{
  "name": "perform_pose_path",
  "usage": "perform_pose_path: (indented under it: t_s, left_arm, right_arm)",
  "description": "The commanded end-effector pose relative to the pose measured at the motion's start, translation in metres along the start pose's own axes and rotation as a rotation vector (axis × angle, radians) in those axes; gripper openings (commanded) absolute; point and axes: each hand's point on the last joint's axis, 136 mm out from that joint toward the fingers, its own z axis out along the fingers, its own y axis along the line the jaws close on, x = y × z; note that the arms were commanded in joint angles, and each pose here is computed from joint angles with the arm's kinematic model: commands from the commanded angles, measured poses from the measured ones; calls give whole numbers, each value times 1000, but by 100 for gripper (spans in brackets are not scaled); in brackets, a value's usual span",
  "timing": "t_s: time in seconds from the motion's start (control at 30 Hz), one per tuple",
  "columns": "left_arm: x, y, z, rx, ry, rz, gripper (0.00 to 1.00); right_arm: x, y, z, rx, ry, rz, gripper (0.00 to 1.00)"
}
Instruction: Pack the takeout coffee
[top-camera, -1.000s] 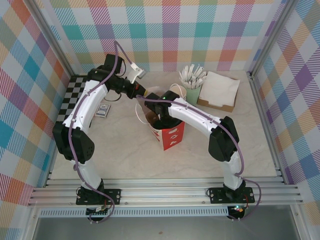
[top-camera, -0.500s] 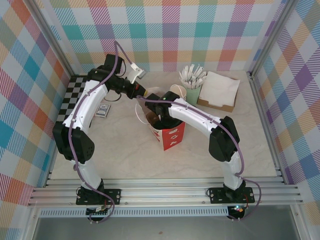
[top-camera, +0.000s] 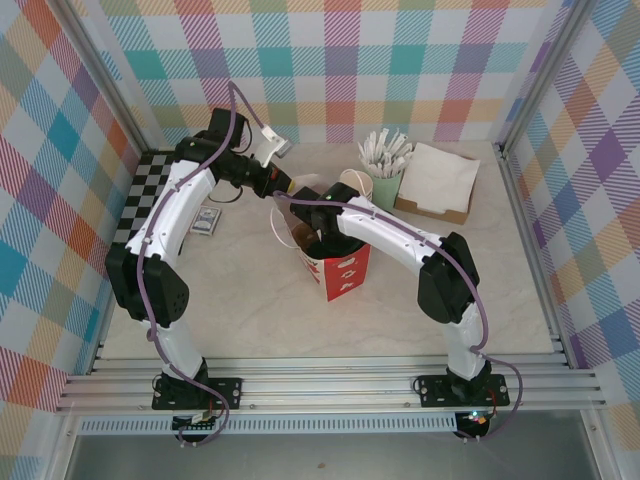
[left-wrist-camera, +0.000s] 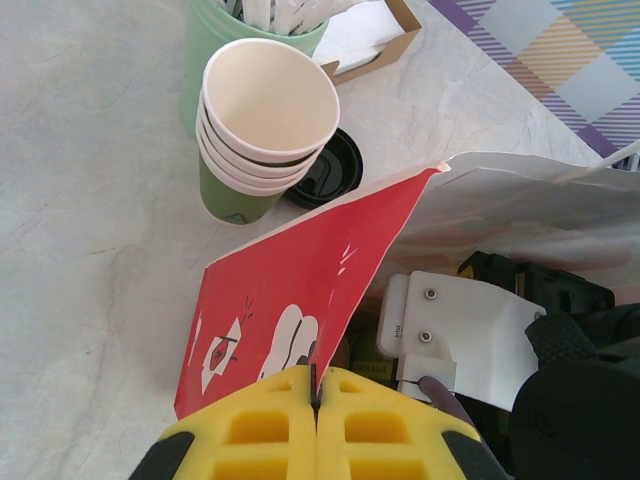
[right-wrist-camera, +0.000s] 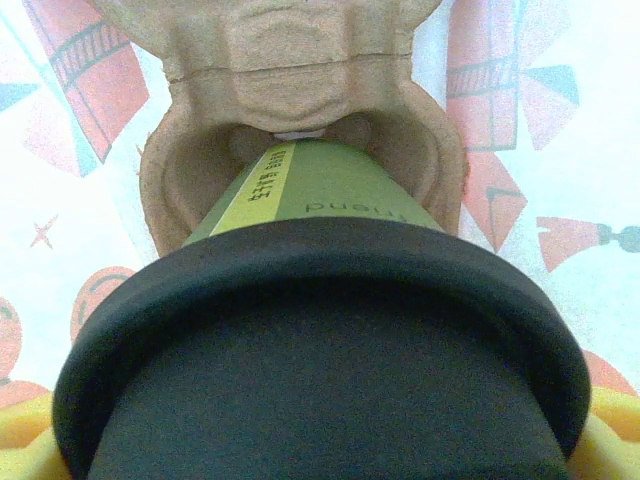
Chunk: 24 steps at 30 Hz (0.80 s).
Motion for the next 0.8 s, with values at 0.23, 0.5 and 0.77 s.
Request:
perform_pose_path:
  t_s: [0.23,0.5,0.77]
  left_arm:
    - [-9,-7,-4,22,-22,11,0]
    - [-9,-8,-4,26,-25,11,0]
    - [-11,-8,-4,30,-30,11,0]
  right_arm:
    - [8,-6,-6,-1,16,11,57]
    - [6,-7,-9,-1,-1,12,57]
    - [2,-7,-14,-5,-29,12,57]
